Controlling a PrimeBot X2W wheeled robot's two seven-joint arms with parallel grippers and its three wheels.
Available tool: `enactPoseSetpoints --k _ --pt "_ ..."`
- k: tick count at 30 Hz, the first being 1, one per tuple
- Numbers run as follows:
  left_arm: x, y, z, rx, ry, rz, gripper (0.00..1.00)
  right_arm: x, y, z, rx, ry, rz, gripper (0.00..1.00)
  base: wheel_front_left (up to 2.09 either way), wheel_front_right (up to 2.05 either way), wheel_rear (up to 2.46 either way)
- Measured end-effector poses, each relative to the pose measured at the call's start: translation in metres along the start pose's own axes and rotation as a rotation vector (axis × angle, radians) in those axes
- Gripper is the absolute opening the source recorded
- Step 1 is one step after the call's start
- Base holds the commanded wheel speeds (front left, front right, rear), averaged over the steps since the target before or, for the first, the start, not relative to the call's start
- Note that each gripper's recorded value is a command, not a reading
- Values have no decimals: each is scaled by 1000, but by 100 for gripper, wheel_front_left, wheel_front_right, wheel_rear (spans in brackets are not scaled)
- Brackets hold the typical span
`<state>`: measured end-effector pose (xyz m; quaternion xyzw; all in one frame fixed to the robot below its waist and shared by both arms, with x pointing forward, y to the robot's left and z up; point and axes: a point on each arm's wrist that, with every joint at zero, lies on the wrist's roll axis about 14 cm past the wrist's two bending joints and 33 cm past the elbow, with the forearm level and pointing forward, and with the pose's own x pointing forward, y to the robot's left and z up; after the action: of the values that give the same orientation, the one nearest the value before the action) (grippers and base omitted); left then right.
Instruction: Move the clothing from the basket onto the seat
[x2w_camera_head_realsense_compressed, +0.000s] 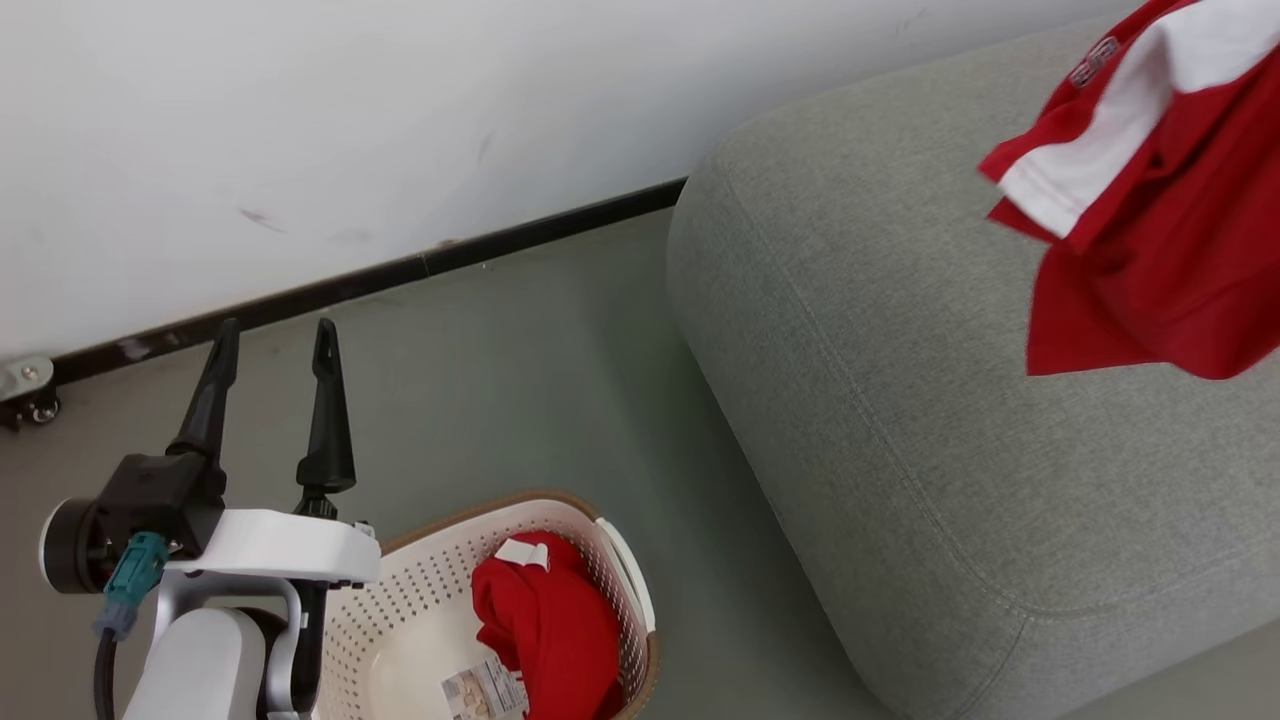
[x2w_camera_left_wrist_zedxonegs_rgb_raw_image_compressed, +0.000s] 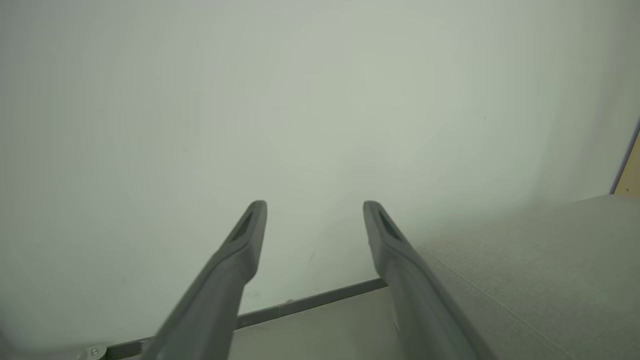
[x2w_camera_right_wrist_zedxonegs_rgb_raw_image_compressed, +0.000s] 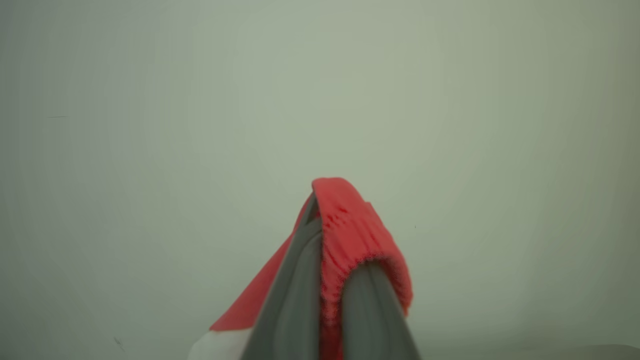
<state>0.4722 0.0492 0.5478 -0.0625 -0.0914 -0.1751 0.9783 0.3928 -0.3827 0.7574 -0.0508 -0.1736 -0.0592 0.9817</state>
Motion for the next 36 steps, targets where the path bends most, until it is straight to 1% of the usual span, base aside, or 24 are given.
enactPoseSetpoints --k 4,7,11,16,18,23,29,33,36 --pt "2 6 -4 12 -1 4 100 12 -21 -4 -11 28 -59 0 0 0 0" --pt "3 12 -6 34 -3 5 100 19 -36 -14 -14 70 -102 0 0 0 0" --pt "3 18 -14 41 13 9 100 26 -48 -34 -21 132 -139 0 0 0 0" --pt "4 26 -24 59 41 9 100 37 -62 -44 -37 157 -178 0 0 0 0" --pt "5 27 -27 62 48 10 100 39 -65 -46 -41 165 -187 0 0 0 0" --pt "6 26 -38 58 74 -5 100 47 -72 -67 -54 212 -211 0 0 0 0" --pt "10 25 -53 46 107 -16 100 65 -72 -73 -66 191 -219 0 0 0 0" --pt "18 33 -57 69 109 -18 100 78 -74 -79 -83 178 -231 0 0 0 0" --pt "20 35 -62 72 115 -18 100 86 -69 -86 -102 174 -218 0 0 0 0"
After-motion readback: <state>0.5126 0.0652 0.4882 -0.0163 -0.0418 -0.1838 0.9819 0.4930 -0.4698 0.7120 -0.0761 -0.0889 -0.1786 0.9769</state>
